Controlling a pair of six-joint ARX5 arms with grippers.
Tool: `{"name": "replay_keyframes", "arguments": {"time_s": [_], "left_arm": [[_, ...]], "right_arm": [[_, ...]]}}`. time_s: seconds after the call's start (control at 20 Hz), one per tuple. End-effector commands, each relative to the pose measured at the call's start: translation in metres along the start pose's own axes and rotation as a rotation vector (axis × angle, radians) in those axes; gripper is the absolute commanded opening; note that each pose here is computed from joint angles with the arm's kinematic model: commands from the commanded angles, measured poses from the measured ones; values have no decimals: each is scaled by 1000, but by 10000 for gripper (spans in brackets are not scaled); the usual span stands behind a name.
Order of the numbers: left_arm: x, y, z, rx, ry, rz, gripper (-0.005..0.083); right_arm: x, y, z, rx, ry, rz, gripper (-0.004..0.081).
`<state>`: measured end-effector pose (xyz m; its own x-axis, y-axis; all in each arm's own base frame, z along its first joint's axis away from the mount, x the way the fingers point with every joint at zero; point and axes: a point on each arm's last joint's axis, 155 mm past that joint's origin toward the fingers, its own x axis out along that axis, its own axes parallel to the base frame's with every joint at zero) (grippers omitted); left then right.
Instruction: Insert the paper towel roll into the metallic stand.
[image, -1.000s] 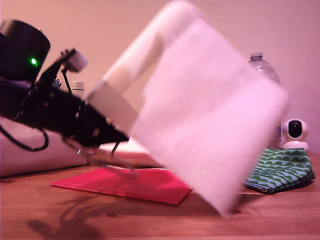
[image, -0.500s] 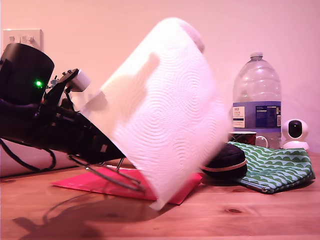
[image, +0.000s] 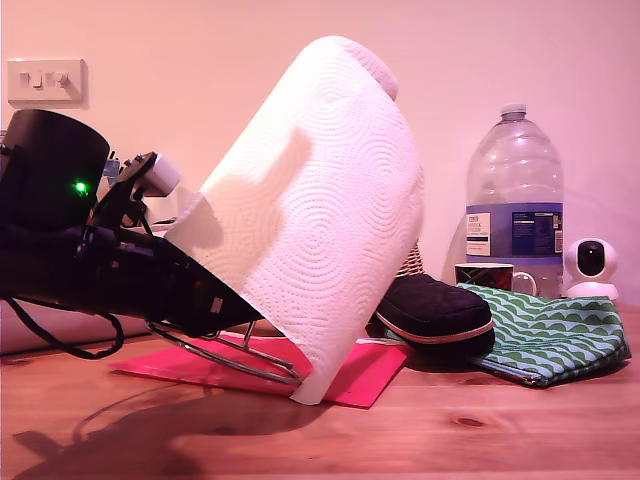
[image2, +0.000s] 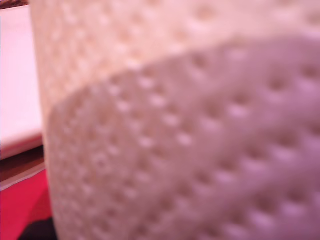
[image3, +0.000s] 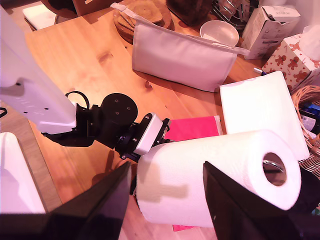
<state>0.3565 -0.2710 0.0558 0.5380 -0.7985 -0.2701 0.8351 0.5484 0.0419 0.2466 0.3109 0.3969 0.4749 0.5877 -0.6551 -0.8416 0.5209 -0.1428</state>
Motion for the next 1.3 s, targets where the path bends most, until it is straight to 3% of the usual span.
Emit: {"name": "replay_keyframes", "arguments": {"time_s": [0.0,0.55,0.7,0.9,1.0,1.25], "left_arm": [[2,-6,-33,-46,79,-15,-24],[1,-8,-39,-60,105,-22,-24],[1,-9,-40,-62,109,-23,-24],[1,-9,-42,-64,114,-24,-24],[1,-9,-43,-67,120,-25,-24],[0,-10,-47,-75,136,-28,-24]], "right_arm": [[-8,3,6,-4,-31,2,405],[1,3,2,25,-5,6,405],[27,-6,-8,34,58,-6,401],[65,-33,-26,75,149,-37,282],[81,-46,-34,98,185,-54,277],[97,-68,-42,152,209,-89,277]]}}
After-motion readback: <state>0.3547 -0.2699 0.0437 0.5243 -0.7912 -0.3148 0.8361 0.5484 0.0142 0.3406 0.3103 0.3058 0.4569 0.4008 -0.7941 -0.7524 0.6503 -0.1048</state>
